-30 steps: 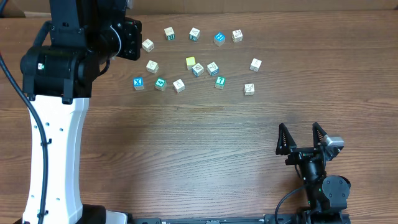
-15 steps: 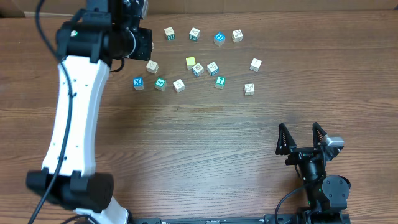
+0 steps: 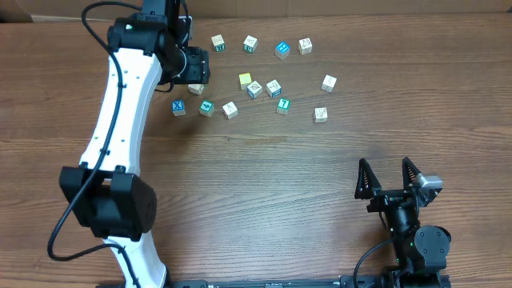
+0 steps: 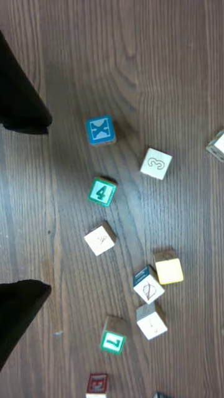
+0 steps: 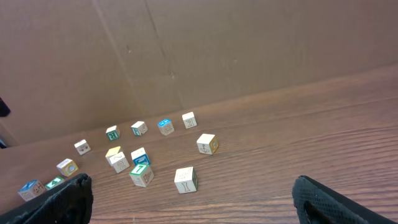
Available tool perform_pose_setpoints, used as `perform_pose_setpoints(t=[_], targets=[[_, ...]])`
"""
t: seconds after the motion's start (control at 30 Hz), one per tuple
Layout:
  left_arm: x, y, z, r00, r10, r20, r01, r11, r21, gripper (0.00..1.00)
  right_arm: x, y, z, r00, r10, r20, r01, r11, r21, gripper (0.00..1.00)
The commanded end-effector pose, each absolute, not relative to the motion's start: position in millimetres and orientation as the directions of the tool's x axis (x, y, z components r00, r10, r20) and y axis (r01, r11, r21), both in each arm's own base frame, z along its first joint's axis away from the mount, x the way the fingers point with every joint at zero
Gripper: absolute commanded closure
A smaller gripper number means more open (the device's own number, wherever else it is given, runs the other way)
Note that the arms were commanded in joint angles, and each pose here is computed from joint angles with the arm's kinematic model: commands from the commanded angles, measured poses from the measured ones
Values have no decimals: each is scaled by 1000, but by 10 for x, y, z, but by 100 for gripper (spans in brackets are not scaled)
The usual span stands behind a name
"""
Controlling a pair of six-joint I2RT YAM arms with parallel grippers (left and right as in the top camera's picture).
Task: Form a horizontal line
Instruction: 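Lower the left gripper toward the green 4 block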
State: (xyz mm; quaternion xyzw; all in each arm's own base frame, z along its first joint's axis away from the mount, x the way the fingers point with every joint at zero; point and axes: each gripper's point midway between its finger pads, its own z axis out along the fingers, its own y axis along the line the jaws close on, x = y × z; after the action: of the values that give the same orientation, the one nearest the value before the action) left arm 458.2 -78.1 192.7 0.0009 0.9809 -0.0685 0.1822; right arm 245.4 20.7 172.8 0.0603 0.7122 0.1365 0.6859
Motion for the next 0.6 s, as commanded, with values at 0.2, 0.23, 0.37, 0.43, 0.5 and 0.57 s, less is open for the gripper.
perform_pose_setpoints(t=[0.2,0.23,0.37,0.43,0.5,0.57], targets=[[4661,-798,1513,-958,-78,-277,-44,991,-128,37,2455,202,1714,-46,273,-961,-101,956,276,0],[4662,-803,1448,-962,-77,-262,-45,991,-125,41,2455,202,1714,-47,273,-961,-101,956,276,0],[4648,-844,1212,-976,-66,-207,-43,992,-116,44,2455,202,1714,-46,273,-961,-101,956,276,0],[4644,-856,1079,-982,-58,-178,-39,993,-109,44,2455,202,1714,-46,273,-961,-101,956,276,0],[4639,-863,961,-987,-43,-155,-27,994,-101,44,2455,202,1714,-46,273,-961,-101,956,276,0],[4636,-856,839,-991,-27,-131,-15,996,-92,44,2455,202,1714,-47,273,-961,-101,956,276,0]])
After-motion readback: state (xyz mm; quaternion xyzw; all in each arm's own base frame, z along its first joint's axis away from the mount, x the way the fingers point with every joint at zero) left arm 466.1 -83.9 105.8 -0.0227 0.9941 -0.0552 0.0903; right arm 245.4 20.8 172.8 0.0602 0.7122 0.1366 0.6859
